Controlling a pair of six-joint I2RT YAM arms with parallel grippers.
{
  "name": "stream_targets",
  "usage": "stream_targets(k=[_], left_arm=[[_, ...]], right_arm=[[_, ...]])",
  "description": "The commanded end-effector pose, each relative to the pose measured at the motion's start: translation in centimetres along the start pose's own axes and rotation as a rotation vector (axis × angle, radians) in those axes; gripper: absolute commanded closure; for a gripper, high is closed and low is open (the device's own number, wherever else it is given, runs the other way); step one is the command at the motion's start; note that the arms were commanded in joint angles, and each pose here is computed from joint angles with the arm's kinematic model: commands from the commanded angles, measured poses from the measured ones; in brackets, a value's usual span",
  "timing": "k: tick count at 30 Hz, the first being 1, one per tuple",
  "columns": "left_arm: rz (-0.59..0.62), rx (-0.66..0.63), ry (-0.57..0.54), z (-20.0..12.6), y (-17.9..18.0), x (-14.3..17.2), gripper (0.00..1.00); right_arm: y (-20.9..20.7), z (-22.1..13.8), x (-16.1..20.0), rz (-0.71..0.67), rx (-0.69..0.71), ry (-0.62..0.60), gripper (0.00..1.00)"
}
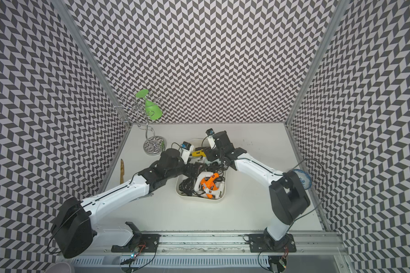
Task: Put the hot melt glue gun into the storage box
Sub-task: Place the hot melt adhesive gun in the storage box, then reset both arms
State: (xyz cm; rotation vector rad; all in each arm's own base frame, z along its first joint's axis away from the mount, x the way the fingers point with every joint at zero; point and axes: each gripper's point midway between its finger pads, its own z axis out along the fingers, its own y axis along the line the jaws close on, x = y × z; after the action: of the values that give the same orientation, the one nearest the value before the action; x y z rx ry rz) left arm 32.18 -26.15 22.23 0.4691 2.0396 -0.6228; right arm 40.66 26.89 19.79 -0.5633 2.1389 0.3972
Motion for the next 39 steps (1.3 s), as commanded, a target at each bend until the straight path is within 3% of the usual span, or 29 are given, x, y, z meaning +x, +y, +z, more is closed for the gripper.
stream_targets(k=[1,3,8,12,14,17,21,23,27,31,34,37,39], left_arm=[[0.043,-0.030,-0.198,-3.1,1.8,-5.9,0.01],[0.037,-0.094,-0.275,-4.8,4.3,-7.8,0.00],[-0.009,-0.367,-0.410,-8.9,13.6,-8.3,0.00],[-0.056,-0.658,-0.485,-12.9,21.2,-5.0,0.01],[-0.027,-0.719,-0.474,-13.5,23.0,-3.1,0.00],[-0.024,-0.792,-0.477,-13.7,25.1,-0.1,0.01],[-0.027,-0.759,-0.442,-11.6,26.2,3.2,0.00],[-0.036,-0.764,-0.467,-11.5,26.4,3.8,0.01],[0.057,-0.723,-0.509,-11.0,25.6,4.2,0.00],[0.085,-0.662,-0.509,-9.1,25.4,4.5,0.01],[0.131,-0.666,-0.542,-8.7,25.0,5.3,0.01],[0.109,-0.645,-0.474,-7.5,25.5,5.5,0.00],[0.096,-0.639,-0.465,-7.2,26.0,5.6,0.01]], right_arm=[[-2.7,-3.5,-4.7,0.006,0.072,-0.180,0.23],[-6.8,-4.9,-4.9,0.062,0.223,-0.226,0.01],[-18.6,-9.2,-0.2,0.230,0.624,-0.271,0.01],[-25.6,-12.6,7.3,0.369,0.838,-0.299,0.01],[-27.4,-13.4,9.9,0.407,0.873,-0.293,0.01],[-27.7,-12.7,11.5,0.385,0.829,-0.313,0.01],[-27.7,-11.6,12.3,0.335,0.807,-0.376,0.01],[-27.0,-11.1,12.2,0.292,0.763,-0.419,0.00],[-25.0,-9.6,11.4,0.209,0.616,-0.399,0.01],[-20.5,-10.6,10.6,0.086,0.437,-0.561,0.01],[-18.6,-11.9,11.3,0.030,0.410,-0.675,0.01],[-19.7,-10.0,11.0,0.051,0.400,-0.571,0.01],[-19.6,-10.5,10.9,0.044,0.394,-0.609,0.01]])
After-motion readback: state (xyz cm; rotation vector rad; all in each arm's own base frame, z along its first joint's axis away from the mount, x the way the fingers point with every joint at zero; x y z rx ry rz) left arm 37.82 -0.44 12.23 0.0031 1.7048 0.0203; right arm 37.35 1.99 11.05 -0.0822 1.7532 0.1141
